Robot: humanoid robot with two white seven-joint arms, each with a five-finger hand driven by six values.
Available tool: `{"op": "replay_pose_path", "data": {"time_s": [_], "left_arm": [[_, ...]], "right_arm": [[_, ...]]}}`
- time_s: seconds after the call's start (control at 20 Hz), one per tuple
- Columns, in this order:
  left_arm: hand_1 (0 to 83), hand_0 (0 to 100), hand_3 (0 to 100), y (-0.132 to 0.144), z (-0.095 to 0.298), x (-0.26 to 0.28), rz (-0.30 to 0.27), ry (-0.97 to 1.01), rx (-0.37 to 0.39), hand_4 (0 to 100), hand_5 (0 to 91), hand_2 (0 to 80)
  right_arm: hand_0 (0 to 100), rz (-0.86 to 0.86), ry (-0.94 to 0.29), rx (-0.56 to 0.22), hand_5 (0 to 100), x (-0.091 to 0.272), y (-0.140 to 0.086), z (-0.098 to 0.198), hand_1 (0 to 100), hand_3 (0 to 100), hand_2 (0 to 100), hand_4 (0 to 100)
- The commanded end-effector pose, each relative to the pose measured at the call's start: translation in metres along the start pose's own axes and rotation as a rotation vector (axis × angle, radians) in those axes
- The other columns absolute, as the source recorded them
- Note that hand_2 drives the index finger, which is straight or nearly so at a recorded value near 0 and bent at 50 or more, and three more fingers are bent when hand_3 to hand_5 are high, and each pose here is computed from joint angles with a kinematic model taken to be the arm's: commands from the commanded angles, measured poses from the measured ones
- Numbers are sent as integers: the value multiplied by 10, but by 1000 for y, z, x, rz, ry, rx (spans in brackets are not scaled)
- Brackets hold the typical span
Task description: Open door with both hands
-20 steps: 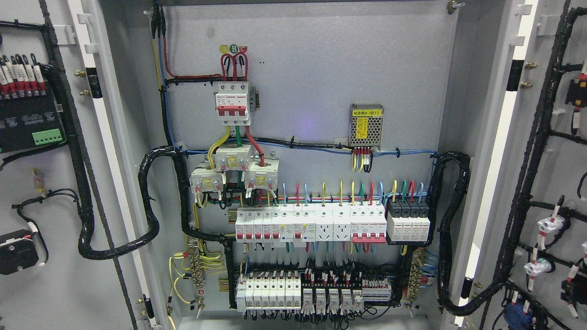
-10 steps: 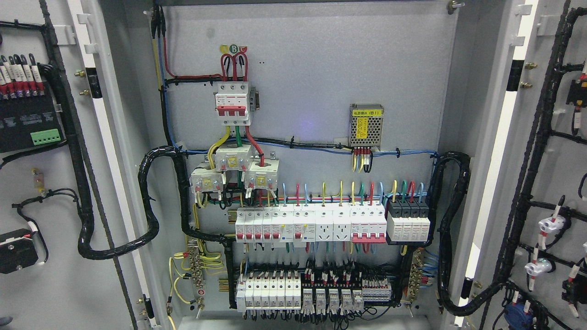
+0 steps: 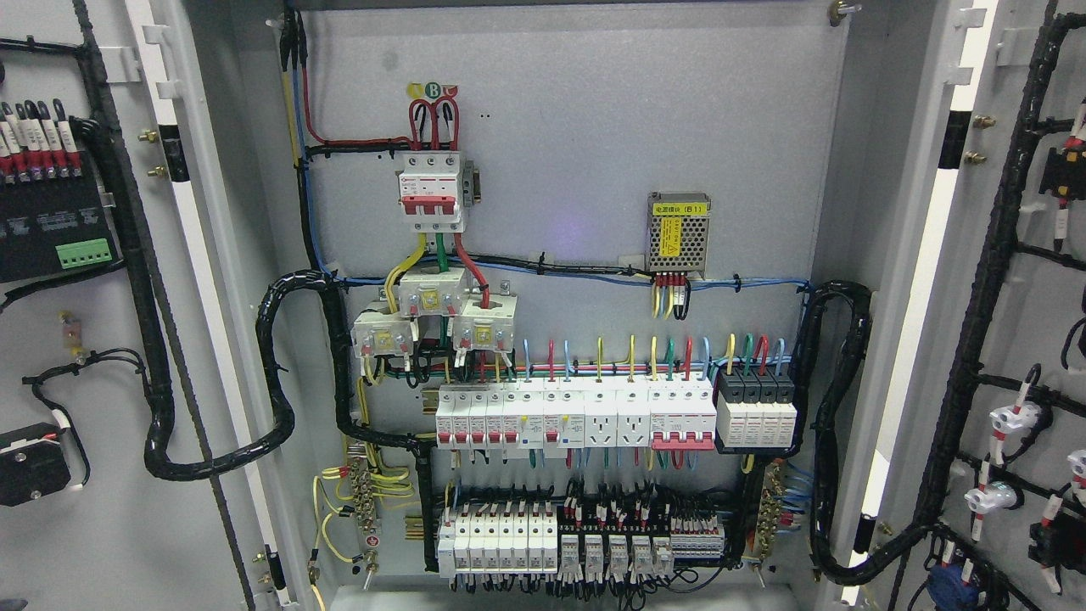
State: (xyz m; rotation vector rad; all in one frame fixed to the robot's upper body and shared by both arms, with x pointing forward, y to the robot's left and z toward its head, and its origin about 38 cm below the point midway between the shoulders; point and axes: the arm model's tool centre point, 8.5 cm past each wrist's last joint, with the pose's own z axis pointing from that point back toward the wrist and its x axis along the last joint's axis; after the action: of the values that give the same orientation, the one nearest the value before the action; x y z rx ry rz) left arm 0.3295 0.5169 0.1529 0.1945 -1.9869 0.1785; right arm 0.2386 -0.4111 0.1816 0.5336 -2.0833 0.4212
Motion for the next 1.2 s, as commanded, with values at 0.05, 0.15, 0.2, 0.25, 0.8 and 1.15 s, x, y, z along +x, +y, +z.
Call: {"op": "replay_pose_path", "data": {"time_s": [0.05, 0.15, 0.2, 0.25, 0.8, 1.15], "left_arm": [[0, 0, 0, 0, -1, 0, 4, -1, 0, 32, 0, 0], [0, 0, 0, -1, -2, 2, 5, -8, -3, 32, 0, 0], [0, 0, 0, -3, -4, 4, 8, -16, -7, 32, 0, 0], [0, 0, 0, -5, -4, 5, 9, -19, -12, 32, 0, 0], [0, 0, 0, -48, 9, 25, 42, -76, -135, 33, 0, 0], [0, 0, 0, -86, 49, 20, 86, -47, -232, 32, 0, 0]], "right_arm": [[0, -111, -18, 87, 0, -9, 42, -12, 0, 0, 0, 0], [0, -149, 17, 113, 0, -23, 59, -8, 0, 0, 0, 0], [0, -164, 29, 125, 0, -27, 65, -6, 0, 0, 0, 0], [0, -178, 38, 132, 0, -31, 71, -5, 0, 0, 0, 0], [0, -333, 140, 114, 0, -84, 136, 19, 0, 0, 0, 0], [0, -357, 164, 131, 0, -98, 163, 27, 0, 0, 0, 0]]}}
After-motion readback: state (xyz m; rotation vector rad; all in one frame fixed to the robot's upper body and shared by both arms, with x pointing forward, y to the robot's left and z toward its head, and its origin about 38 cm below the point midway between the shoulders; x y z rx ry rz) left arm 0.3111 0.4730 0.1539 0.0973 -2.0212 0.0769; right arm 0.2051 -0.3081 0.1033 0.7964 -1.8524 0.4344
